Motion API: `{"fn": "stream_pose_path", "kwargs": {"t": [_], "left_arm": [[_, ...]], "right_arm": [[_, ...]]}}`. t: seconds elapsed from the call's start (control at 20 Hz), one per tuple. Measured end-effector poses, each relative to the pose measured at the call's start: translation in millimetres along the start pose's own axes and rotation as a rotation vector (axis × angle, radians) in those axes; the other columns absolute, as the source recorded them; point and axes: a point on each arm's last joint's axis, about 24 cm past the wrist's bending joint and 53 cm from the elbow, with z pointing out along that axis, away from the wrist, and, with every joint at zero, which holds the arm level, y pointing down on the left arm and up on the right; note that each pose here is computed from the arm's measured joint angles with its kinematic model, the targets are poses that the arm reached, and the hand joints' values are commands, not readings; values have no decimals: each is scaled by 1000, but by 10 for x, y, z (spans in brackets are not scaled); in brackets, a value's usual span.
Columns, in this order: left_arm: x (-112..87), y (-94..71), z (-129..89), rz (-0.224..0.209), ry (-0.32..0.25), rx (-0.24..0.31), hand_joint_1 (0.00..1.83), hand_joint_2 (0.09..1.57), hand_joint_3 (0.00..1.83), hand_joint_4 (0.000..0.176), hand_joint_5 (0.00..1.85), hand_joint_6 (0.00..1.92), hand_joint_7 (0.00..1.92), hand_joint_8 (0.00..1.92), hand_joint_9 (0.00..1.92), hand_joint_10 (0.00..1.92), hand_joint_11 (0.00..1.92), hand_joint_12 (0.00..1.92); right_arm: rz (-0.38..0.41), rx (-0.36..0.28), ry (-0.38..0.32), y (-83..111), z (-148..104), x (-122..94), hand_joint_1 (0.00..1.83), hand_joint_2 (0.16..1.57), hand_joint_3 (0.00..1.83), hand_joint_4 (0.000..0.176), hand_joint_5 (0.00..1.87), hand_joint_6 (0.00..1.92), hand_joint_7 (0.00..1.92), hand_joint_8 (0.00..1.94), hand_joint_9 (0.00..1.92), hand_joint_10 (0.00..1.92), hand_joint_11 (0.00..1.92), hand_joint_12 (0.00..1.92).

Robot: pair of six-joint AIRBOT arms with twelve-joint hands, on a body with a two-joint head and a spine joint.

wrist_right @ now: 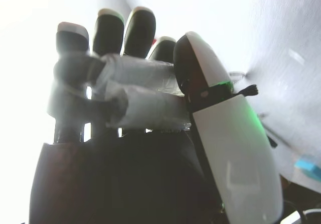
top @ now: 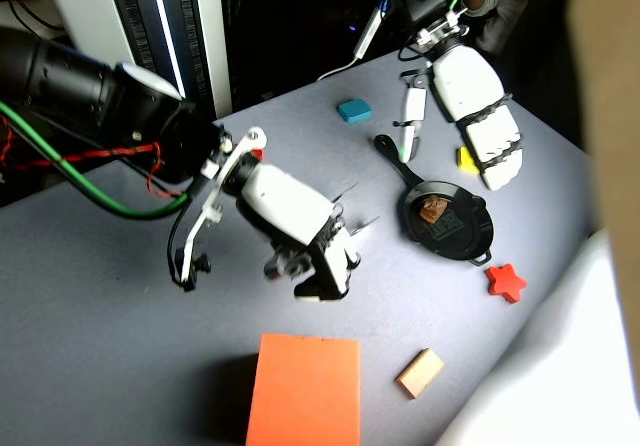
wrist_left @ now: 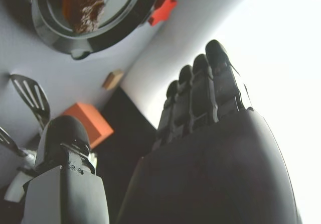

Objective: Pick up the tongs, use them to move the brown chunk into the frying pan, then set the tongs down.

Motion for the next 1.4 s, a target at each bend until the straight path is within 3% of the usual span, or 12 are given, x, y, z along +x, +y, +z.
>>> {"fn": "stream_pose_path", "kwargs": {"t": [0.1, 0.25, 0.4, 0.45, 0.5, 0.65, 1.0, 1.05, 1.1, 1.15, 1.25, 1.4], "left_arm": [[-1, -2, -1, 3, -1, 1, 452, 1099, 0, 0, 26, 4, 75, 3, 61, 4, 0, 340], [-4, 5, -1, 3, -2, -2, 446, 1107, 1, 0, 5, 3, 61, 5, 37, 5, 0, 260], [24, -29, -25, 1, 4, 5, 456, 1099, 0, 0, 25, 8, 76, 4, 51, 7, 0, 302], [25, -29, -25, 1, 4, 4, 456, 1099, 0, 0, 25, 8, 76, 4, 51, 7, 0, 302], [22, -30, -24, 0, 3, 4, 460, 1099, 0, 0, 23, 6, 73, 2, 50, 6, 0, 302], [23, -41, -29, -5, 3, 5, 460, 1099, 0, 0, 30, 5, 79, 2, 60, 5, 0, 343], [37, -59, -37, -7, 7, 9, 393, 1128, 7, 0, 41, 6, 99, 4, 78, 6, 0, 427], [36, -59, -36, -11, 8, 8, 348, 1173, 18, 0, 80, 14, 138, 10, 107, 12, 0, 480], [37, -63, -36, -14, 8, 9, 348, 1173, 18, 0, 80, 14, 138, 10, 107, 12, 0, 480], [41, -70, -37, -15, 10, 12, 323, 1220, 9, 0, 266, 30, 335, 14, 272, 26, 0, 746], [45, -96, -38, -26, 13, 17, 369, 1241, 0, 0, 519, 29, 582, 13, 506, 31, 0, 1106], [9, -161, -27, -48, 7, 28, 448, 1287, 0, 0, 807, 53, 903, 137, 727, 380, 161, 1402]], "right_arm": [[-13, -16, 9, 51, -19, 72, 433, 1441, 0, 0, 384, 1104, 572, 1199, 502, 1449, 364, 1880], [-19, -34, 24, 102, -34, 142, 293, 1358, 0, 0, 160, 855, 400, 698, 282, 1043, 34, 1725], [-34, -27, 14, 77, -35, 115, 216, 1204, 0, 0, 17, 435, 238, 131, 53, 540, 0, 1117], [-37, -27, 15, 78, -41, 113, 216, 1204, 0, 0, 17, 435, 238, 131, 53, 540, 0, 1117], [-40, -27, 16, 69, -63, 112, 156, 1086, 0, 0, 0, 63, 64, 10, 1, 95, 0, 239], [-58, -31, 33, 56, -151, 187, 142, 989, 0, 0, 0, 0, 0, 0, 0, 0, 0, 1], [-65, -26, 50, -24, -311, 196, 42, 1036, 0, 0, 49, 20, 103, 37, 85, 36, 29, 14], [-63, -28, 51, -20, -353, 172, 76, 1055, 0, 0, 185, 25, 277, 8, 211, 94, 5, 523], [-44, -26, 64, -29, -418, 143, 76, 1055, 0, 0, 185, 25, 277, 8, 211, 94, 5, 523], [-22, -24, 83, -34, -484, 101, 175, 1095, 1, 0, 481, 160, 633, 60, 467, 319, 0, 1327], [42, -2, 111, -104, -591, 3, 171, 1159, 3, 0, 636, 492, 900, 117, 557, 844, 94, 1634], [135, 5, 134, -219, -811, -245, 252, 1210, 4, 0, 772, 872, 876, 916, 637, 1407, 373, 1872]]}}
